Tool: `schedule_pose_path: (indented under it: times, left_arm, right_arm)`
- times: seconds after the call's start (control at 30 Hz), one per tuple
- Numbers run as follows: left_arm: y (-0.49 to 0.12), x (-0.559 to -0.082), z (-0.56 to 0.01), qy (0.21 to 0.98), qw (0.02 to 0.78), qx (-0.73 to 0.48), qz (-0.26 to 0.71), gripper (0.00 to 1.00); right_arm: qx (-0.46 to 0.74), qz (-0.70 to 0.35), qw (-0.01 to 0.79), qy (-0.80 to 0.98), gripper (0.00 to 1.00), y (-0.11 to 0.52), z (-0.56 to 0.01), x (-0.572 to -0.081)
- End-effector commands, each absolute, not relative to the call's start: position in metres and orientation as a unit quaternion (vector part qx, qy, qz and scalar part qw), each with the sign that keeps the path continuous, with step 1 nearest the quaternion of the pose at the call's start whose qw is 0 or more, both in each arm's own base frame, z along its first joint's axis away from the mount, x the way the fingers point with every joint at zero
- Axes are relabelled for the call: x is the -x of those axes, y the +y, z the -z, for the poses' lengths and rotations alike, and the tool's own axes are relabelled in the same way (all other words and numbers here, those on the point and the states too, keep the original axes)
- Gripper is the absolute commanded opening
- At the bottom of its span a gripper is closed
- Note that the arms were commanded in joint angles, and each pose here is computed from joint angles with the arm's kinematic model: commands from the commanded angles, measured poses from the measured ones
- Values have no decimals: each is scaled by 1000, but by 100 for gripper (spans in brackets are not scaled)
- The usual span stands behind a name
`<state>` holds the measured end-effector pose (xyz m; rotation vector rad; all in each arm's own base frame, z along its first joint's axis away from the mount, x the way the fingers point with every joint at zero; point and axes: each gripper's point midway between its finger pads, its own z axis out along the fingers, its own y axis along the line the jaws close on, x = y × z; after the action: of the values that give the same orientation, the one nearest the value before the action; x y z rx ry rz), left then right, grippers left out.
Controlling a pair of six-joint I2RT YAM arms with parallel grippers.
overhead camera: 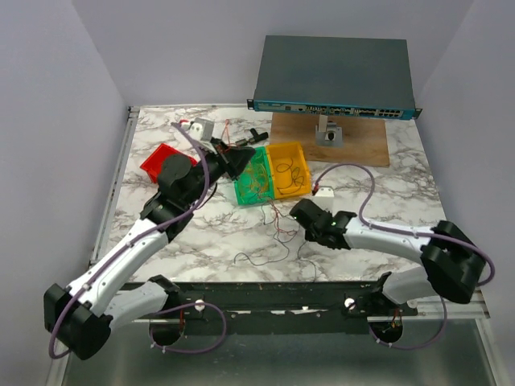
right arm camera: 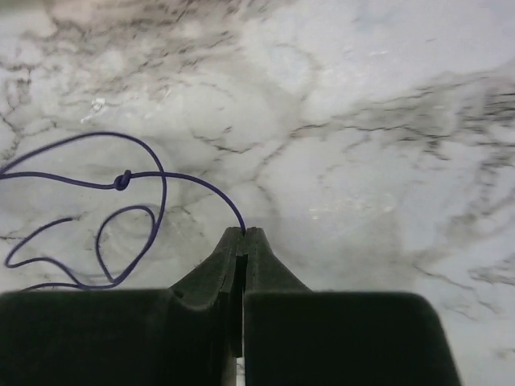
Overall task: Untangle the cables
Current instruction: Untie the cable.
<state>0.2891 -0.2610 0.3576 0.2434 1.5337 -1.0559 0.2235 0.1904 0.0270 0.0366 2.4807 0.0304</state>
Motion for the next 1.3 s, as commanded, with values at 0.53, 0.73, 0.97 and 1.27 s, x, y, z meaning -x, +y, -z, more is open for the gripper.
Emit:
schedule_pose_path:
  times: [0.53, 0.73, 0.97, 1.27]
  left_arm:
    - [-33, -297, -286, 638, 698, 296, 129, 0]
    - [-55, -306, -288, 647, 697, 258, 173, 0]
    - [-111, -301, -299, 666, 673, 151, 283, 0]
    - [-131, -278, -277, 679, 649, 108, 324, 0]
  right_arm:
    - [-369, 82, 656, 653, 1, -44, -363, -195]
    - [-326, 42, 670, 666, 1, -42, -391, -189]
    - [-188, -55, 629, 752, 1, 56, -367, -241]
    - [-118, -131, 644, 745, 1, 120, -407, -278]
